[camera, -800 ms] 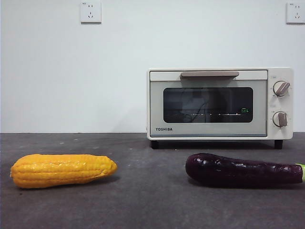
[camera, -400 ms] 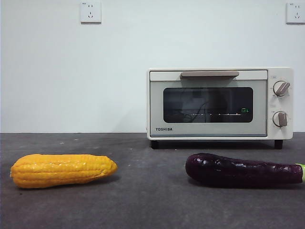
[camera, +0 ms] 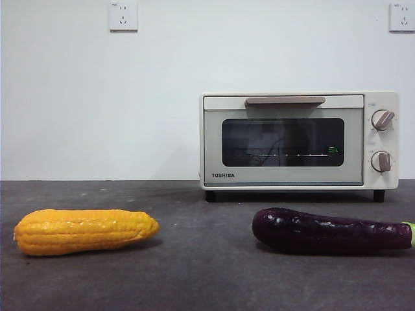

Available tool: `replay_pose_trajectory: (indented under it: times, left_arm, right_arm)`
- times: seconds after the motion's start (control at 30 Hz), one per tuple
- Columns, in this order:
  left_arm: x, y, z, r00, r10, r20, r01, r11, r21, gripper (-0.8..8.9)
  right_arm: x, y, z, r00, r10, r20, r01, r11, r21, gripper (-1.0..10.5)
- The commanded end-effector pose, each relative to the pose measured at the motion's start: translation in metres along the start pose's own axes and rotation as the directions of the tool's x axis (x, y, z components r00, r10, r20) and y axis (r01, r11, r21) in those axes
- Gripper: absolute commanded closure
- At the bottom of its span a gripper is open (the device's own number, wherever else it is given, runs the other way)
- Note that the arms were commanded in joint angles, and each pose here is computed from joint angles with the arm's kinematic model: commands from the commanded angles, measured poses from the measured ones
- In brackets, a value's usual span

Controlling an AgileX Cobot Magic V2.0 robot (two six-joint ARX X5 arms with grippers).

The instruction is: Take the eggplant from the table,put the eggplant in the oven

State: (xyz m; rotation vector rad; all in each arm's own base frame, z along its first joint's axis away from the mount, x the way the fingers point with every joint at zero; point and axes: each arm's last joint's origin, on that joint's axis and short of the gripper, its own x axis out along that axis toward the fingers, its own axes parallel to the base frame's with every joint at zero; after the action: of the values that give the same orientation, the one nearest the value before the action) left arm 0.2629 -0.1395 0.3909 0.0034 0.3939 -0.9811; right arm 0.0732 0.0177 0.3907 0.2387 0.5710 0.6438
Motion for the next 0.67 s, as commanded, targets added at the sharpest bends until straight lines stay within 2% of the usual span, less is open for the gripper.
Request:
replay_pose_trajectory:
  times: [0.03, 0.2, 0.67]
  left_arm:
    - [0.024, 0.006, 0.011, 1.0, -0.016, -0.005, 0.016, 1.0, 0.016, 8.19]
    - [0.066, 0.018, 0.024, 0.999, -0.039, -0.024, 0.04, 0.999, 0.027, 8.19]
    - [0.156, 0.039, 0.023, 0.998, 0.029, -0.057, -0.024, 0.996, 0.084, 8.19]
  right_arm:
    - [-0.001, 0.001, 0.001, 1.0, 0.004, 0.005, -0.004, 1.0, 0.001, 4.4]
    - [-0.001, 0.001, 0.0, 1.0, 0.0, 0.002, 0.0, 1.0, -0.001, 4.4]
    - [-0.001, 0.0, 0.0, 1.0, -0.019, 0.002, 0.019, 1.0, -0.023, 4.4]
